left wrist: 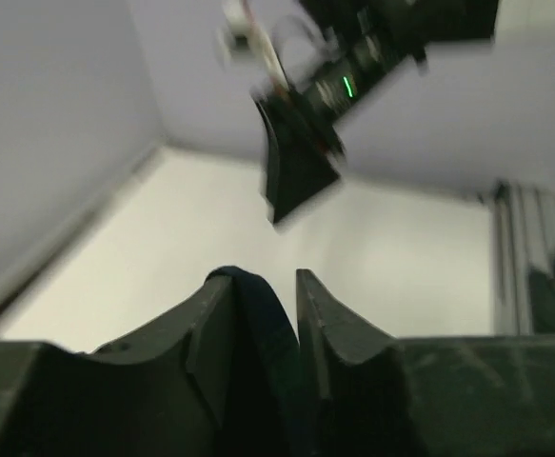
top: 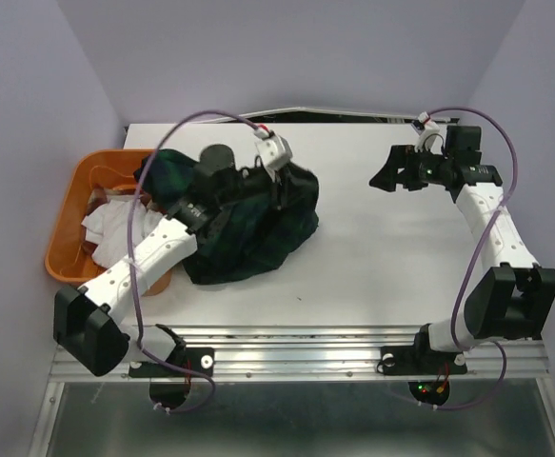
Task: Fold and stack the skirts
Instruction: Move the skirt to the center of the board
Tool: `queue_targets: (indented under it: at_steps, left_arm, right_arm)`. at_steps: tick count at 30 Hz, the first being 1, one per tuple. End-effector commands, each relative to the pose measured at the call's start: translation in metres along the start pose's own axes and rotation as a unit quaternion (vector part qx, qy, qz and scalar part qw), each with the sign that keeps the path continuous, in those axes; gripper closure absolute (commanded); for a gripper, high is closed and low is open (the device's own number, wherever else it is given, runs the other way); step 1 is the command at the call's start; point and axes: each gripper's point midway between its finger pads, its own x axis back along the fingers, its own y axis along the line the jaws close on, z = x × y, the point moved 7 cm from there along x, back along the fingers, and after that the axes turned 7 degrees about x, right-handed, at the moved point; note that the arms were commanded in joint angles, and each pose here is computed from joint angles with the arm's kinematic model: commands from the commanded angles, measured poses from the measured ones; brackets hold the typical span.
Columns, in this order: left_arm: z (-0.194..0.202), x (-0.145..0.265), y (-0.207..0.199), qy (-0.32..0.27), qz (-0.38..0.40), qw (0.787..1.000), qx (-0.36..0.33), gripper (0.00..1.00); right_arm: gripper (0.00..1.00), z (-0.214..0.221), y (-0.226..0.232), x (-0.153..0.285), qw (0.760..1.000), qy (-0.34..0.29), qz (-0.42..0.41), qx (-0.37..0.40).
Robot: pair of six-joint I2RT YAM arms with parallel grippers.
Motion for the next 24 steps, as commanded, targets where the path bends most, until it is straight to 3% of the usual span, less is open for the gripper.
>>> queue_targets:
  at_steps: [1,2,5,6,8,11,14,18,20,24]
  left_arm:
    - [0.043,0.017,-0.030,0.090,0.047,0.994,-0.036,0.56]
    - [0.058,0.025,-0.033,0.132,0.073,0.985,-0.085,0.49]
    - [0.067,0.045,-0.036,0.194,0.108,0.959,-0.173,0.53]
    - [0.075,0.060,-0.037,0.235,0.126,0.941,-0.210,0.53]
    - [0.077,0.075,-0.039,0.264,0.119,0.932,-0.217,0.52]
    - [0.064,0.089,-0.044,0.256,0.115,0.931,-0.234,0.48]
    - [0.054,0.097,-0.046,0.242,0.076,0.942,-0.218,0.40]
    - [0.038,0.099,-0.012,0.220,-0.053,0.957,-0.184,0.37]
    - [0.025,0.107,0.009,0.193,-0.119,0.962,-0.153,0.31]
    - [0.013,0.119,0.032,0.168,-0.203,0.955,-0.132,0.20]
  right_arm:
    - [0.00,0.009,-0.006,-0.007,1.000,0.013,-0.005,-0.010]
    - [0.00,0.014,-0.008,-0.010,1.000,0.024,-0.014,-0.006]
    - [0.00,0.032,-0.007,-0.014,0.997,0.064,-0.041,-0.029]
    - [0.00,0.042,-0.008,-0.018,0.994,0.085,-0.053,-0.040]
    - [0.00,0.052,-0.004,-0.024,0.992,0.101,-0.068,-0.043]
    - [0.00,0.060,0.010,-0.039,0.991,0.112,-0.072,-0.034]
    - [0.02,0.063,0.017,-0.066,0.990,0.132,-0.047,-0.013]
    - [0.07,0.063,0.017,-0.106,0.984,0.154,-0.050,-0.076]
    - [0.07,0.064,0.022,-0.132,0.978,0.173,-0.062,-0.103]
    - [0.07,0.073,0.032,-0.172,0.962,0.217,-0.080,-0.145]
